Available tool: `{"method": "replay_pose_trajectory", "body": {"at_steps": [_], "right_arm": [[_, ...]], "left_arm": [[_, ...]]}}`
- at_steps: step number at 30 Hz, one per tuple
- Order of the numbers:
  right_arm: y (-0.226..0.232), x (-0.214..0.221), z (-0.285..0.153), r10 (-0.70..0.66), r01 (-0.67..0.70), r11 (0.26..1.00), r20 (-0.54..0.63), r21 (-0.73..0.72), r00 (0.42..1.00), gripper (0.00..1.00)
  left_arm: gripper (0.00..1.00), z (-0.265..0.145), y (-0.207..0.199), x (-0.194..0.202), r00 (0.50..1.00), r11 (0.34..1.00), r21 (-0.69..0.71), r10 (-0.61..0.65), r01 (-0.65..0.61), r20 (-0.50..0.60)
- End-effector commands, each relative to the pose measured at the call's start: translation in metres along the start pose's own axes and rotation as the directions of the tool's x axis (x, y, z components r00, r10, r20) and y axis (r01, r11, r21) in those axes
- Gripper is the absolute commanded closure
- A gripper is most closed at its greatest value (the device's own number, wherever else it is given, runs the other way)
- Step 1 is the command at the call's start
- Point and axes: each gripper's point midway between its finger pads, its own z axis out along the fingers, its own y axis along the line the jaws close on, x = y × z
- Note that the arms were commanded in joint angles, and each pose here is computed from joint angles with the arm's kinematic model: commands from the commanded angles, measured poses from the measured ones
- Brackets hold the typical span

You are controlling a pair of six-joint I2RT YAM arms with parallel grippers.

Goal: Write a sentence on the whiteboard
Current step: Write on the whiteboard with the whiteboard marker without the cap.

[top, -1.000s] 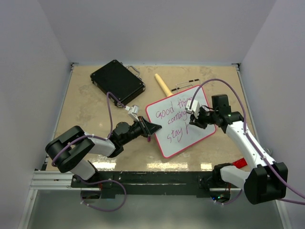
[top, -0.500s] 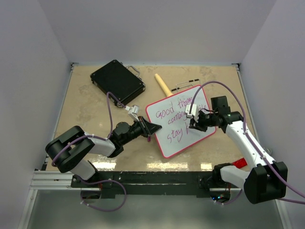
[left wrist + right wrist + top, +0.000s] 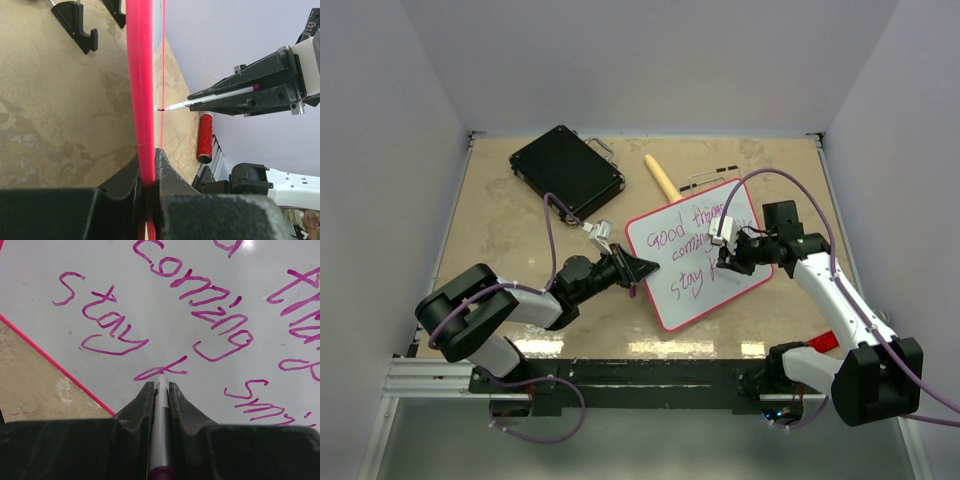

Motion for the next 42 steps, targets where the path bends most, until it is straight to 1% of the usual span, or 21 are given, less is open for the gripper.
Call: {"method": "replay_pose_trajectory", "body": {"at_steps": [1, 8, 11, 18, 21, 24, 30, 42], "right_arm": [[-0.002, 0.003, 0.000, -0.017, 0.017, 1.000, -0.025, -0.004, 1.000, 1.00], [0.006, 0.021, -0.003, -0.010, 0.009, 1.000, -0.099, -0.010, 0.995, 1.00], [0.006, 0.023, -0.004, -0.009, 0.009, 1.000, -0.102, 0.001, 0.995, 1.00], [-0.008, -0.022, -0.012, -0.014, 0.010, 0.998, 0.052, 0.061, 0.999, 1.00], [-0.017, -0.030, -0.015, -0.011, 0.002, 0.994, 0.076, 0.107, 0.997, 1.00], [-0.024, -0.027, -0.016, -0.002, -0.009, 0.988, 0.068, 0.152, 0.998, 1.00], [-0.032, -0.015, -0.012, 0.039, -0.044, 0.982, 0.030, 0.185, 0.999, 1.00], [-0.022, 0.001, -0.004, 0.063, -0.059, 0.990, -0.024, 0.127, 0.998, 1.00]], "left_arm": [[1.00, 0.004, -0.034, -0.019, 0.996, 0.989, 0.128, 0.068, -0.075, 0.060], [1.00, 0.004, -0.035, -0.018, 0.996, 0.989, 0.130, 0.064, -0.071, 0.059], [1.00, 0.005, -0.034, -0.019, 0.996, 0.989, 0.131, 0.063, -0.070, 0.060], [1.00, 0.003, -0.035, -0.019, 0.996, 0.989, 0.130, 0.065, -0.073, 0.061], [1.00, 0.002, -0.035, -0.020, 0.996, 0.989, 0.128, 0.067, -0.074, 0.064], [1.00, 0.001, -0.034, -0.019, 0.996, 0.989, 0.127, 0.068, -0.076, 0.063], [1.00, 0.002, -0.035, -0.019, 0.996, 0.988, 0.135, 0.064, -0.072, 0.063], [1.00, 0.002, -0.035, -0.019, 0.996, 0.988, 0.132, 0.066, -0.074, 0.063]]}}
